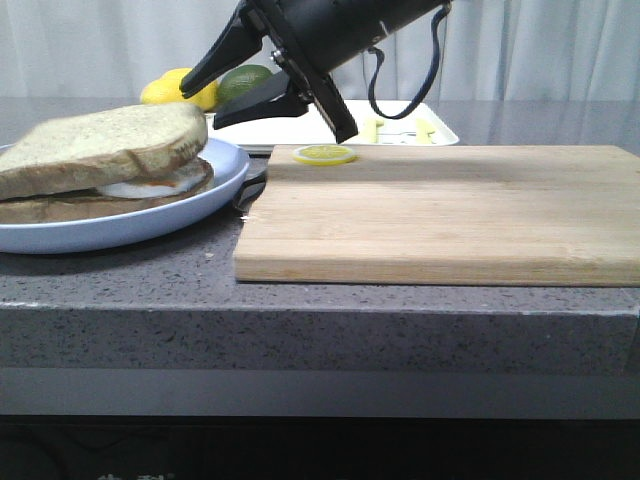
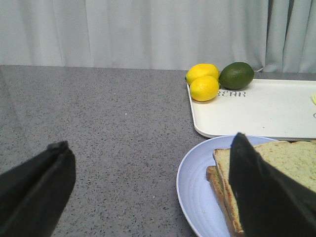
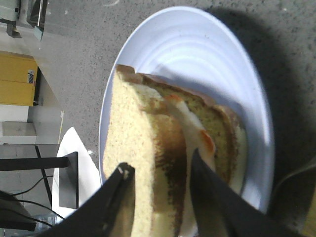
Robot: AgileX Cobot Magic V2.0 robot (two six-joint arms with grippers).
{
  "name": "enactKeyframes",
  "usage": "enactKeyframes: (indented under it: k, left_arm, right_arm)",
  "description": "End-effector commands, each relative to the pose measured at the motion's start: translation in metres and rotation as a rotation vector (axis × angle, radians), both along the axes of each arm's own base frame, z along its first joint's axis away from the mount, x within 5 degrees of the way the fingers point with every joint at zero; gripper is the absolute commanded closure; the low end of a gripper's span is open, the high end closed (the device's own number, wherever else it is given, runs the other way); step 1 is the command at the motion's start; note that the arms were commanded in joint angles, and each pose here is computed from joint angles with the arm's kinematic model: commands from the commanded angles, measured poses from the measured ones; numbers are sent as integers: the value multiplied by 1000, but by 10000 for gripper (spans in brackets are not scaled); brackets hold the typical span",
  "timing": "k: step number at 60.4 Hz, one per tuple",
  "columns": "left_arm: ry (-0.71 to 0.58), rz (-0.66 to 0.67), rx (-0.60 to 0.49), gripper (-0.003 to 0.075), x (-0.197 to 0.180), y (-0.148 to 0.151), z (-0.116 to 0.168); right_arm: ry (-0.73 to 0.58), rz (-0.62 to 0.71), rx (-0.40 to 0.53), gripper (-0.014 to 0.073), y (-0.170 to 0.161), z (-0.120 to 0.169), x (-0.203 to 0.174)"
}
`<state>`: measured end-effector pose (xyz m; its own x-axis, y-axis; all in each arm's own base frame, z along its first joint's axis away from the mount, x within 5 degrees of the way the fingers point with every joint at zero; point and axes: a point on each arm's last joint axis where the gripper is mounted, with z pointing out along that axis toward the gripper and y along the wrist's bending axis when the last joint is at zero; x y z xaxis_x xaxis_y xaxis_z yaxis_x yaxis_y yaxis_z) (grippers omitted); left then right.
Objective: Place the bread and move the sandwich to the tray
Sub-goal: 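Open the right gripper and withdraw it from the sandwich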
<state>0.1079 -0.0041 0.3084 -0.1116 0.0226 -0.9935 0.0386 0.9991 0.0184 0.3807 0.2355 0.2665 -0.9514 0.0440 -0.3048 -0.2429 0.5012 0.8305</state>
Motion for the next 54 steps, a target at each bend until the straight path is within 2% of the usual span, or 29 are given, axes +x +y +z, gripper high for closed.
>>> enactKeyframes:
  k: [1, 6, 10, 15, 20, 23, 31, 39, 49, 54]
  left_arm:
    - [-105, -2, -10, 100, 1, 0, 18]
    - [-105, -2, -10, 101, 1, 0, 18]
    - [-105, -2, -10, 100, 1, 0, 18]
    - [-105, -2, -10, 100, 1, 0, 18]
    - [-105, -2, -10, 100, 1, 0, 18]
    - [-105, -2, -10, 100, 1, 0, 18]
    - [-105, -2, -10, 100, 1, 0, 18]
    - [-105, -2, -10, 100, 1, 0, 18]
    - [-105, -2, -10, 100, 1, 0, 18]
    - [-105, -2, -10, 100, 1, 0, 18]
  right_arm:
    - [-79, -6, 74, 290, -15, 44, -3]
    - [-91, -1, 47, 326, -33, 49, -1]
    - [-99, 6, -12, 374, -53, 54, -2]
    - [-122, -15, -134, 480, -81, 62, -5]
    - [-161, -55, -323, 615, -111, 74, -13]
    - [-181, -91, -425, 668, -128, 83, -19]
    - [-216, -219, -653, 653, -173, 109, -41]
    - [-252, -366, -820, 653, -215, 138, -71]
    - [-358, -524, -888, 653, -244, 158, -113]
    - [-482, -601, -885, 653, -246, 162, -139]
